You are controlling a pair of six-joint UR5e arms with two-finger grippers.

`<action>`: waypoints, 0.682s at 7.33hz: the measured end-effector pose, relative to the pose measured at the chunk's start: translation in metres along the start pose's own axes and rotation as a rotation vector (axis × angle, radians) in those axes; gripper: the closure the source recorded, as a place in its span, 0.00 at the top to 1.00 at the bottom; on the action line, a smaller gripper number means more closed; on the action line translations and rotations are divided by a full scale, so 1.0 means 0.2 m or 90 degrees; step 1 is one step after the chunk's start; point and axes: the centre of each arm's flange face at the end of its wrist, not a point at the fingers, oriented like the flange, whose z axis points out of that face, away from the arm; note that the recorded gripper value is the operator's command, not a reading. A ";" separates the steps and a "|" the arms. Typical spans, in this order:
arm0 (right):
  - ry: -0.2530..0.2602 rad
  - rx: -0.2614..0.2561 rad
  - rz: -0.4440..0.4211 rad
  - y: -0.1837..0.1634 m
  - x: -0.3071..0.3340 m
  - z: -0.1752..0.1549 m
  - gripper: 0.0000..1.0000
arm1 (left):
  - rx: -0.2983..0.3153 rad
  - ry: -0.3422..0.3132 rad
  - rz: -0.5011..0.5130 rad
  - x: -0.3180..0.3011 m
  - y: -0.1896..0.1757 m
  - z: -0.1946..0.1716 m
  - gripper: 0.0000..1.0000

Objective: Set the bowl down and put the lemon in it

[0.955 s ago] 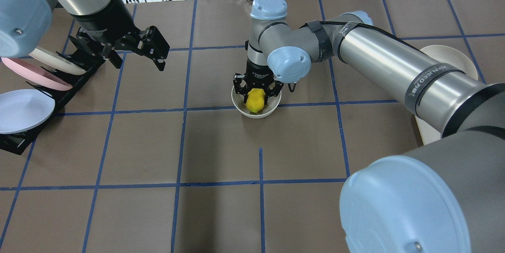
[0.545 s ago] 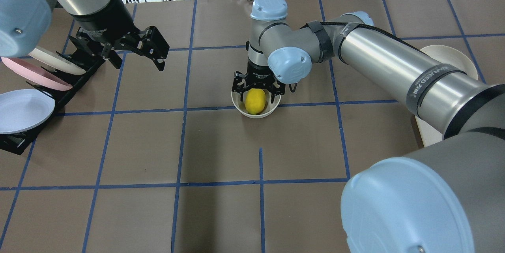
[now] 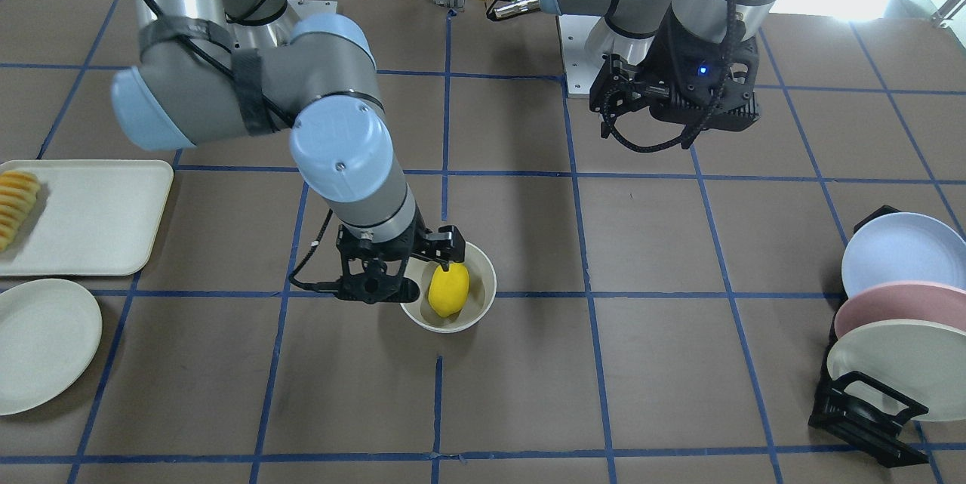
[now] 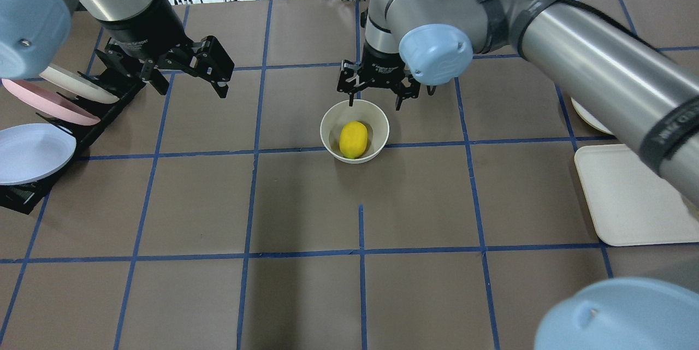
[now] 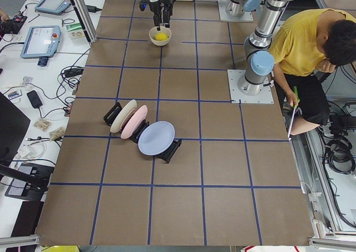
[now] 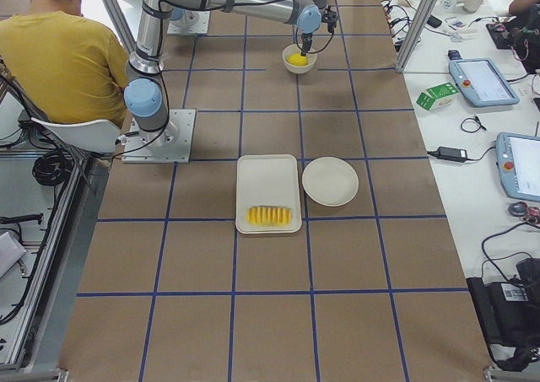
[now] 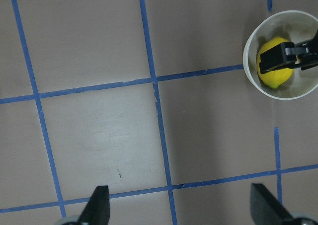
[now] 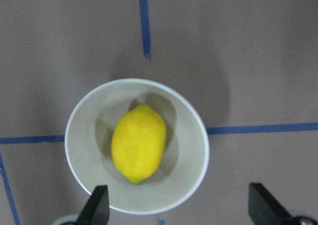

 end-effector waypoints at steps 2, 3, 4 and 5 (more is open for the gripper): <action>0.031 0.022 0.071 0.07 0.39 -0.40 1.00 | 0.000 0.000 0.000 0.00 0.00 0.00 1.00; 0.043 0.003 0.109 0.08 0.58 -0.49 1.00 | 0.000 0.000 -0.001 0.00 0.00 0.00 1.00; 0.051 -0.014 0.122 0.11 0.71 -0.57 1.00 | 0.000 0.000 -0.001 0.00 0.00 0.00 1.00; 0.065 -0.009 0.104 0.16 0.78 -0.65 1.00 | 0.000 0.000 -0.001 0.00 0.00 0.00 1.00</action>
